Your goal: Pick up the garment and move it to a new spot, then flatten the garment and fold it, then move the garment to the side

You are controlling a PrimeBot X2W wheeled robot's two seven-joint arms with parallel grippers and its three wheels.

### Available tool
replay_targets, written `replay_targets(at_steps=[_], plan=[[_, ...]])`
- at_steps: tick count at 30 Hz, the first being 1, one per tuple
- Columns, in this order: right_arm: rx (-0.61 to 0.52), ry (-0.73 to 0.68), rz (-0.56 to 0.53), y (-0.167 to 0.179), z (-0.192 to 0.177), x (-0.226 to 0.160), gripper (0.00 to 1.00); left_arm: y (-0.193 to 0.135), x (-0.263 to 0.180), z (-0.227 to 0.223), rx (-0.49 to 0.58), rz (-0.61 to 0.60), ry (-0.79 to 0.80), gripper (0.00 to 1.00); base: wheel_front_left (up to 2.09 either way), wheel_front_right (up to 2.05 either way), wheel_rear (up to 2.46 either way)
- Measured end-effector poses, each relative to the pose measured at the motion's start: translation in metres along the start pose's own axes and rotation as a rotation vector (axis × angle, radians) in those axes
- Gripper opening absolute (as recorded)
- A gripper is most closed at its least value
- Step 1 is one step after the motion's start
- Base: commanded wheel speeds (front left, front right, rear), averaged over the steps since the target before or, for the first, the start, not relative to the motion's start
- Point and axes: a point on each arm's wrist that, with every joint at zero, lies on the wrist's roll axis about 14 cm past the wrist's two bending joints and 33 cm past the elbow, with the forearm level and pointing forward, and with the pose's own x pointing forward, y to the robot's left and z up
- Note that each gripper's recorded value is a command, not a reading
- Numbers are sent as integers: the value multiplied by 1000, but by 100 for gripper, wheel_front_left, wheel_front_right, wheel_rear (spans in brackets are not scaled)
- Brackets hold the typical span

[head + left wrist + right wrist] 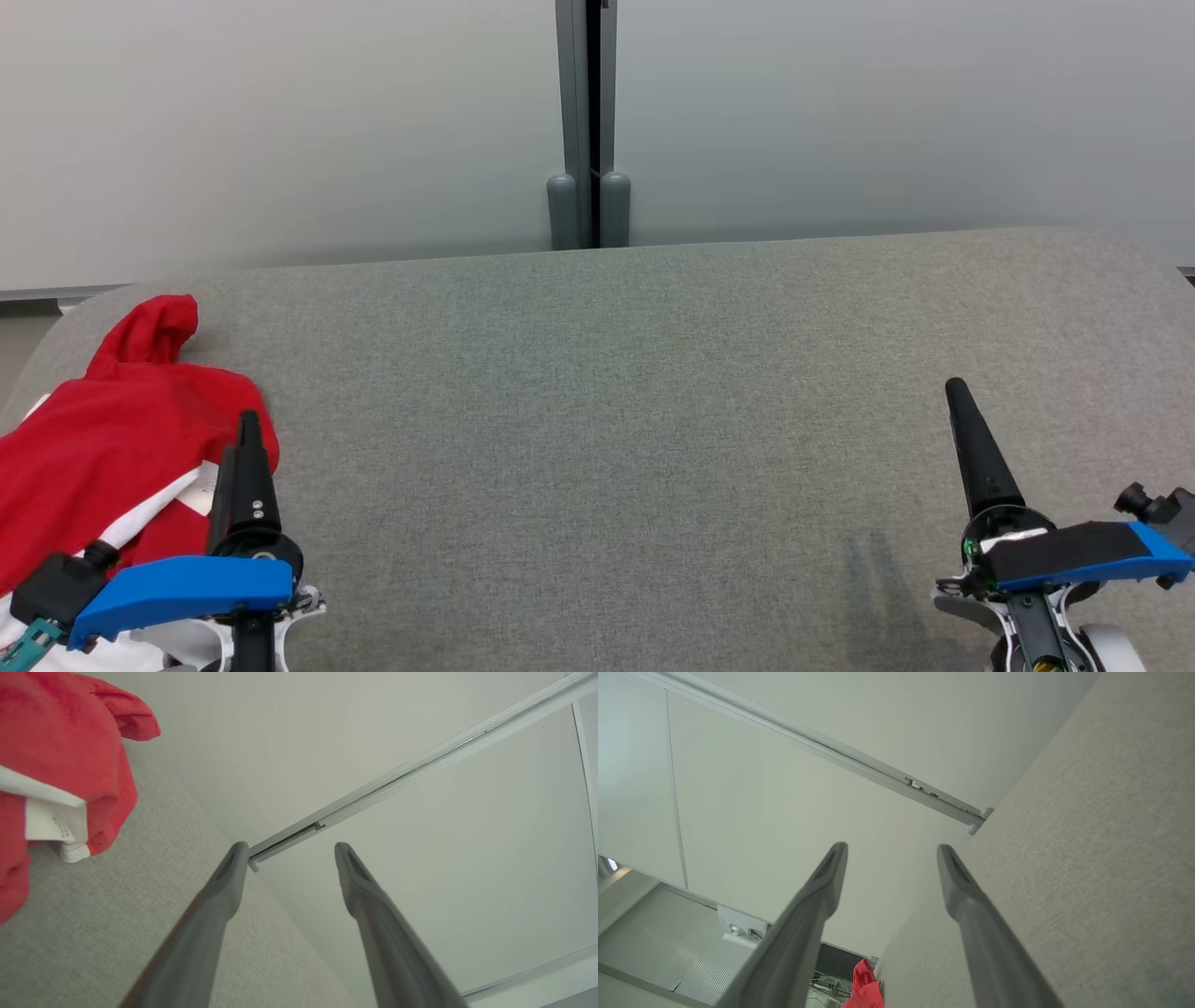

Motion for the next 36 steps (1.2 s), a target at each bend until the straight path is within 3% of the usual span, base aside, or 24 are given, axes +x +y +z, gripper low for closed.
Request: replay_targets(at_steps=[21, 36], plan=[[-458, 27, 17, -3, -7, 1, 100, -3, 0, -23, 540, -17, 57, 100, 0, 0, 0], [-634, 44, 66, 4, -18, 3, 100, -11, 2, -26, 734, -51, 38, 100, 0, 0, 0]])
